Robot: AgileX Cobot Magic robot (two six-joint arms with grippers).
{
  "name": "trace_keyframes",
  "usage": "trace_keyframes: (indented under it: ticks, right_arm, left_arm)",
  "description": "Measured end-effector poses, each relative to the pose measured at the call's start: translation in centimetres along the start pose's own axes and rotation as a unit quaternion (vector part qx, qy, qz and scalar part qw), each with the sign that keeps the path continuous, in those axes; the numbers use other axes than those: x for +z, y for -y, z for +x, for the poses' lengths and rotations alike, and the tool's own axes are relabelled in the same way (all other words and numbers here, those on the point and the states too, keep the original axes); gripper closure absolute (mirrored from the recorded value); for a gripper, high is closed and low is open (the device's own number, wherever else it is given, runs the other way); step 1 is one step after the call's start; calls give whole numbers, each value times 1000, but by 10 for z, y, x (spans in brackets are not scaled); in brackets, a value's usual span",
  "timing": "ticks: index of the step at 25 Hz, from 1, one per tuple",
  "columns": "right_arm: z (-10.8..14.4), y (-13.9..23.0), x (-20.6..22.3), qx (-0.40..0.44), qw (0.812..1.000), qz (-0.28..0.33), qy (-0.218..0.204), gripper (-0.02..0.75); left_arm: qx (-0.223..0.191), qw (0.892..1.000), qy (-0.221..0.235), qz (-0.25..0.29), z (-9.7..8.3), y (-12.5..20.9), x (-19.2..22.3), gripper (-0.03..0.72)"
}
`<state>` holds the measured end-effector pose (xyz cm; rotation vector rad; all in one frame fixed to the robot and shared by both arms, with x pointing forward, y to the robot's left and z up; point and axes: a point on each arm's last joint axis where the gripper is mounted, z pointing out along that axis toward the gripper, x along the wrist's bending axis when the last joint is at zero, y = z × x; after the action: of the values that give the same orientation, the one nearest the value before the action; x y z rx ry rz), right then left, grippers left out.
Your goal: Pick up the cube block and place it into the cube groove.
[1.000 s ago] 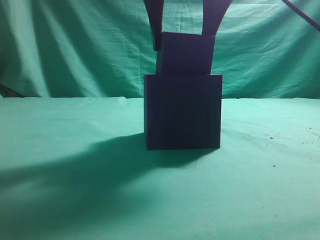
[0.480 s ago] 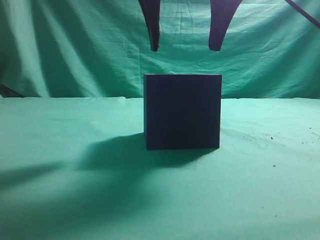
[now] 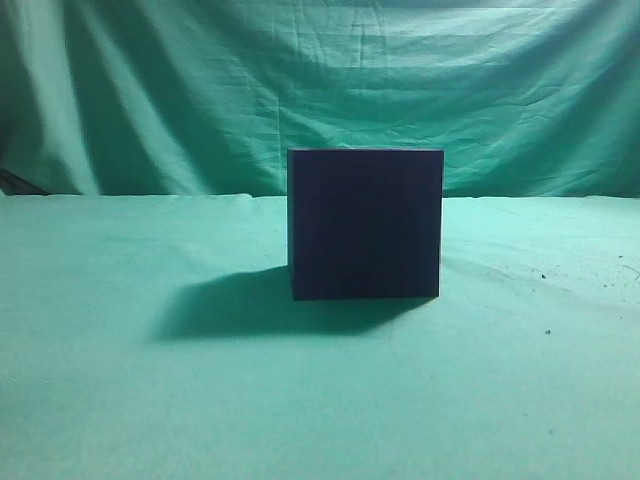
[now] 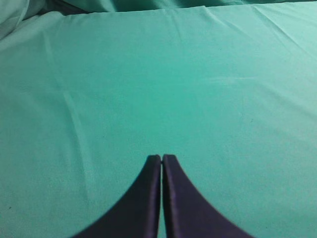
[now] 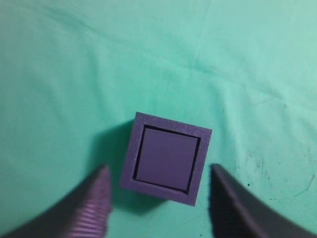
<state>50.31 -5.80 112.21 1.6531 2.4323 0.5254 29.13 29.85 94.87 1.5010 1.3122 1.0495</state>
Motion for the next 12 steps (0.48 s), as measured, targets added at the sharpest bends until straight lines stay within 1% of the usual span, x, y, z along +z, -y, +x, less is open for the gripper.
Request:
trace_keyframes:
  ticks: [1,5,6,8,12]
  right_arm:
    - [-2,2,-13,-1,1000,-14,-5,359]
    - [-11,15,-64,1,997,-69,-26,639]
    - [-13,19,-75,1,996,-82,-31,680]
    - [-19,29,-101,0,993,-111,-41,738]
    - [-31,53,-141,-13,986,-157,-55,738]
  left_arm:
    - [0,1000,0,0,0,0,0,688]
    - [0,1000,0,0,0,0,0,688]
    - [0,1000,0,0,0,0,0,688]
    - [0,1000,0,0,0,0,0,688]
    - [0,1000,0,0,0,0,0,688]
